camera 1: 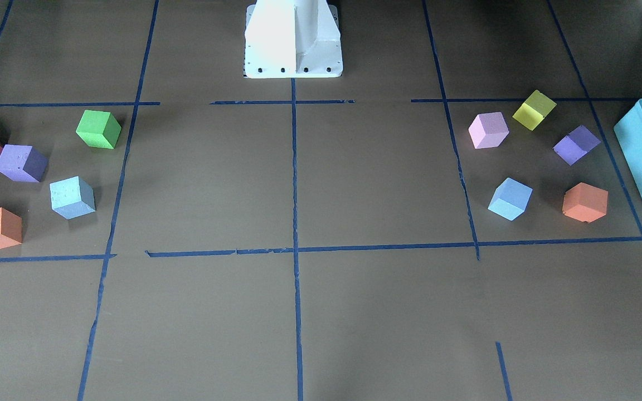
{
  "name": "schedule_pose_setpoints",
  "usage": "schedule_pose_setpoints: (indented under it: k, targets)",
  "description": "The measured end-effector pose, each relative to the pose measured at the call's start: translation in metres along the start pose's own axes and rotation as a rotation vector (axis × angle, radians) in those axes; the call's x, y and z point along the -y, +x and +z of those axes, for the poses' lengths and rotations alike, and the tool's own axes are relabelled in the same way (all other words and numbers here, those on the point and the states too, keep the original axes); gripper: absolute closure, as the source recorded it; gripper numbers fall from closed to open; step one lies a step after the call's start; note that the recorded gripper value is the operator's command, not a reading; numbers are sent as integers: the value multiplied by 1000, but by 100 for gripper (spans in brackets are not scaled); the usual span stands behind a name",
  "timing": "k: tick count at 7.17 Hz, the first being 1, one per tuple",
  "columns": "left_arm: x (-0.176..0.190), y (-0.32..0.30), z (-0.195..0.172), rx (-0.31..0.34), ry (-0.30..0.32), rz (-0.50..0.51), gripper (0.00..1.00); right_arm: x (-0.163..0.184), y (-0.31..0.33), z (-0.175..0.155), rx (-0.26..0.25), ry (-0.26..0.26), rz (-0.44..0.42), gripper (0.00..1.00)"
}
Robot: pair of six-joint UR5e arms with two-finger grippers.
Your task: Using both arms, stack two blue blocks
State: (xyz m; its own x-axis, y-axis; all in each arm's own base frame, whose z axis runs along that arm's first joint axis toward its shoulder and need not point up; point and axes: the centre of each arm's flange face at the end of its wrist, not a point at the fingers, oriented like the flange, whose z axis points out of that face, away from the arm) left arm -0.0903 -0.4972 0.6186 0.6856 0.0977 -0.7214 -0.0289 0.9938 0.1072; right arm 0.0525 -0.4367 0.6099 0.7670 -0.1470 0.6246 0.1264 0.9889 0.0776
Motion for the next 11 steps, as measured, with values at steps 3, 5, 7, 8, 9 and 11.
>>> schedule_pose_setpoints:
  k: [3, 5, 7, 8, 9, 11]
  targets:
    - [-1, 2, 0, -2, 2, 4, 0, -1, -6, 3, 87, 3, 0, 0]
    - [-1, 3, 0, -8, 2, 2, 0, 0, -8, 3, 109, 6, -1, 0]
    - [-2, 4, 0, -12, 4, 4, 0, 2, -10, 3, 120, 7, -2, 0]
    - [-2, 4, 0, -23, 5, 6, 0, 2, -12, 4, 133, 7, -3, 0]
    - [-2, 6, 0, -45, 8, 7, 0, 3, -14, 4, 144, 8, -7, 0]
    - [-2, 8, 0, -66, 11, 6, 0, 14, -32, 4, 158, 31, -56, 0]
